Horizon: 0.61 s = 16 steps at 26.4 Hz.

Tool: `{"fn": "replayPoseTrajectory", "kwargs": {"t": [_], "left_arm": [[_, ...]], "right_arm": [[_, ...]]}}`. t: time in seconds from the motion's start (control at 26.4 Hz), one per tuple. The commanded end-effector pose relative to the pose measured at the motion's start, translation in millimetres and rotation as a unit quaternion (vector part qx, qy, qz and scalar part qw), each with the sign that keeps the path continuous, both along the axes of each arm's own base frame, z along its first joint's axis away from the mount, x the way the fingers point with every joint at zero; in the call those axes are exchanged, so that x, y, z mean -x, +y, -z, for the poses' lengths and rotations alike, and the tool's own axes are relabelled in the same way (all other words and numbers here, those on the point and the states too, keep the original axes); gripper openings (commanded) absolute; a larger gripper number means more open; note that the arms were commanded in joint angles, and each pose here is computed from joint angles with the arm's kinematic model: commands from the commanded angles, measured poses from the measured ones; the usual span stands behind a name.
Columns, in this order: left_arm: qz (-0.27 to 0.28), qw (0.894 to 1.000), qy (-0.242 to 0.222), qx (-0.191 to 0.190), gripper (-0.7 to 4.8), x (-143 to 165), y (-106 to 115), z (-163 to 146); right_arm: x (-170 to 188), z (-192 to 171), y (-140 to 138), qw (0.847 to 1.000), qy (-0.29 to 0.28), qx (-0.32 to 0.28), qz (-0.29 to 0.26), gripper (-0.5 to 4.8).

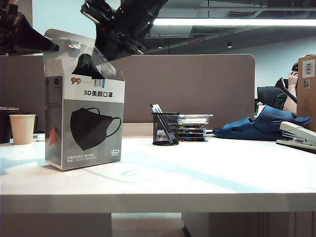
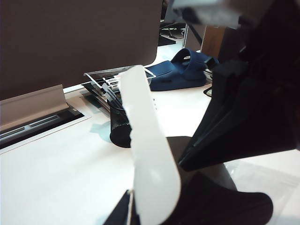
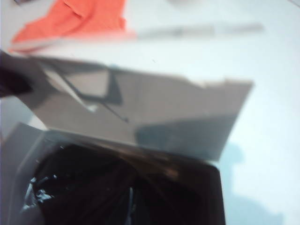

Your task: Put the mask into the mask box.

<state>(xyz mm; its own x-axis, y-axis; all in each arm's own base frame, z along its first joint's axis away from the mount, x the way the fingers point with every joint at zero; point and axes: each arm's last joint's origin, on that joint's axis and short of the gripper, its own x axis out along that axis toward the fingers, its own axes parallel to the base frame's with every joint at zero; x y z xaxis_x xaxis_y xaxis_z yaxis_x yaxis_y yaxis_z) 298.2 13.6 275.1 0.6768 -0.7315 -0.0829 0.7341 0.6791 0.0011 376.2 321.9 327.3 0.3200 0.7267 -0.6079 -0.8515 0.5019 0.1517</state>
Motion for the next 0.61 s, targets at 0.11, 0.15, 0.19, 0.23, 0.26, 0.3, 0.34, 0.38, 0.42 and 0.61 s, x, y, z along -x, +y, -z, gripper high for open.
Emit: {"fn": "replayPoseTrajectory", "kwargs": {"t": [0.11, 0.15, 0.19, 0.23, 0.26, 0.3, 0.34, 0.38, 0.42, 0.61], "left_arm": [[0.005, 1.000, -0.010, -0.001, -0.06, 0.5, 0.1, -2.1], [0.005, 1.000, -0.010, -0.001, -0.06, 0.5, 0.1, -2.1], [0.005, 1.000, -0.010, -0.001, -0.06, 0.5, 0.1, -2.0], [0.005, 1.000, -0.010, -0.001, -0.06, 0.5, 0.1, -2.0], [0.005, 1.000, -0.009, -0.001, -0.06, 0.6, 0.1, -2.0], [0.005, 1.000, -0.010, -0.001, -0.05, 0.5, 0.1, -2.0], [0.005, 1.000, -0.010, -0.001, -0.05, 0.5, 0.1, -2.0], [0.005, 1.000, -0.010, -0.001, 0.03, 0.5, 0.1, -2.0], [0.005, 1.000, -0.010, -0.001, 0.69, 0.5, 0.1, -2.0], [0.017, 1.000, 0.001, 0.010, 1.69, 1.1, -0.4, -2.0]], "right_arm": [[2.1, -3.6, 0.4, 1.000, -0.006, 0.001, 0.001, -0.02], [1.7, -4.2, 0.7, 1.000, -0.009, -0.002, 0.001, -0.02], [1.2, -6.7, 1.1, 1.000, -0.017, -0.008, 0.001, -0.03], [0.9, -9.0, 1.1, 1.000, -0.023, -0.013, 0.001, -0.02], [1.2, -13.7, 0.4, 0.999, -0.032, -0.021, 0.002, -0.02], [2.0, -16.5, -0.5, 0.999, -0.035, -0.024, 0.002, -0.02], [2.5, -18.1, -0.9, 0.999, -0.037, -0.025, 0.002, -0.02], [3.7, -21.2, -1.9, 0.999, -0.040, -0.027, 0.002, -0.02], [5.3, -25.0, -3.2, 0.999, -0.043, -0.029, 0.002, -0.02], [15.4, -54.8, -17.7, 0.996, -0.068, -0.050, 0.007, -0.02]]}}
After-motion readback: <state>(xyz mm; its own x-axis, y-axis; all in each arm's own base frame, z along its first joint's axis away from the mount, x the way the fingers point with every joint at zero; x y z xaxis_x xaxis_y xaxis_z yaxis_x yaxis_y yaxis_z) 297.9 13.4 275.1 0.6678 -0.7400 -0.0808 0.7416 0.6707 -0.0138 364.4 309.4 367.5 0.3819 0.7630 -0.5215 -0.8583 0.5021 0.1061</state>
